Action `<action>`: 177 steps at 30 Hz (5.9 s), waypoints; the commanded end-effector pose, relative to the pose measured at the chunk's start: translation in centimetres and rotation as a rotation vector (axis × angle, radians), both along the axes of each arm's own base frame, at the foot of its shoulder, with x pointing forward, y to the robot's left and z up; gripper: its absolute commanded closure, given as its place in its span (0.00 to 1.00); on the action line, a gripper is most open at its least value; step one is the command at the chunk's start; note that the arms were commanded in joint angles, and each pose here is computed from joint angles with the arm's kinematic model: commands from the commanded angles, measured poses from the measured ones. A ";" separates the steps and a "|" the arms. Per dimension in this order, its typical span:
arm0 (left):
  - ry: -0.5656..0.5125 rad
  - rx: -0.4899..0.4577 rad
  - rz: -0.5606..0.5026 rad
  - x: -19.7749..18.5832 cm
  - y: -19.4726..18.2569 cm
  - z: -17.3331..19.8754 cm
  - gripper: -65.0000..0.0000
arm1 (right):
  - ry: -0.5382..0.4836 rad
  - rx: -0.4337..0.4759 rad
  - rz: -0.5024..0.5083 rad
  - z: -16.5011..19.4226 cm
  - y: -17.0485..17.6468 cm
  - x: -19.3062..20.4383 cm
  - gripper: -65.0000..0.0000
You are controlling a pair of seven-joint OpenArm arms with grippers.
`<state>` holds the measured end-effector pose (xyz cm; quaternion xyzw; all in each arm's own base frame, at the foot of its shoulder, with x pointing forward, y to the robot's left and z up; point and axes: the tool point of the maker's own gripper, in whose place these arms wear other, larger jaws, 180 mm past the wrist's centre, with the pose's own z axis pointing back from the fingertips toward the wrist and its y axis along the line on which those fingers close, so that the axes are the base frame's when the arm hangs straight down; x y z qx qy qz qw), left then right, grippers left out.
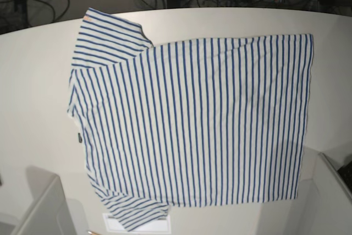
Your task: Fold the T-shirt properly
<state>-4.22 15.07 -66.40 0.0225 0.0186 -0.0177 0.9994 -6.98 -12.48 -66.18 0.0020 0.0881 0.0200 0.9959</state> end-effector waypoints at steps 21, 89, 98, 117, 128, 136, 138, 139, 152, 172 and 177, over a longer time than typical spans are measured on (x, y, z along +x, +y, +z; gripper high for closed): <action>0.044 0.030 -0.009 -2.3 1.7 0.3 1.00 | 0.012 0.006 0.001 0.1 0.1 -0.9 1.00; -0.821 0.324 -0.100 7.3 11.7 30.3 1.00 | -0.809 -0.360 -0.254 26.6 -13.8 18.0 1.00; -0.981 0.147 0.110 10.8 11.0 31.5 0.84 | -0.876 -0.113 -0.229 27.9 -10.6 25.1 1.00; -0.984 0.061 0.174 15.0 20.1 36.1 0.35 | -0.705 0.306 -0.606 25.1 -13.1 25.7 0.23; -0.926 0.106 0.261 14.5 22.3 33.2 0.35 | -0.554 0.389 -0.505 21.8 -8.0 23.3 0.36; -0.885 0.074 0.322 13.3 22.5 31.0 0.35 | -0.538 0.374 -0.507 21.2 -8.0 21.8 0.41; -0.896 0.067 0.339 13.6 22.6 30.7 0.35 | -0.532 0.377 -0.508 21.1 -7.9 21.7 0.41; -0.897 0.064 0.351 13.6 22.7 30.5 0.35 | -0.523 0.382 -0.513 20.9 -7.8 21.6 0.42; -0.901 -0.002 0.440 14.7 22.6 27.9 0.35 | -0.448 0.418 -0.553 18.8 -7.1 20.4 1.00; -0.855 -0.211 0.483 18.6 17.9 22.6 0.36 | -0.459 0.415 -0.552 19.0 -7.2 20.6 1.00; -0.849 -0.229 0.503 18.9 17.6 21.9 0.51 | -0.458 0.415 -0.554 18.9 -7.2 20.6 1.00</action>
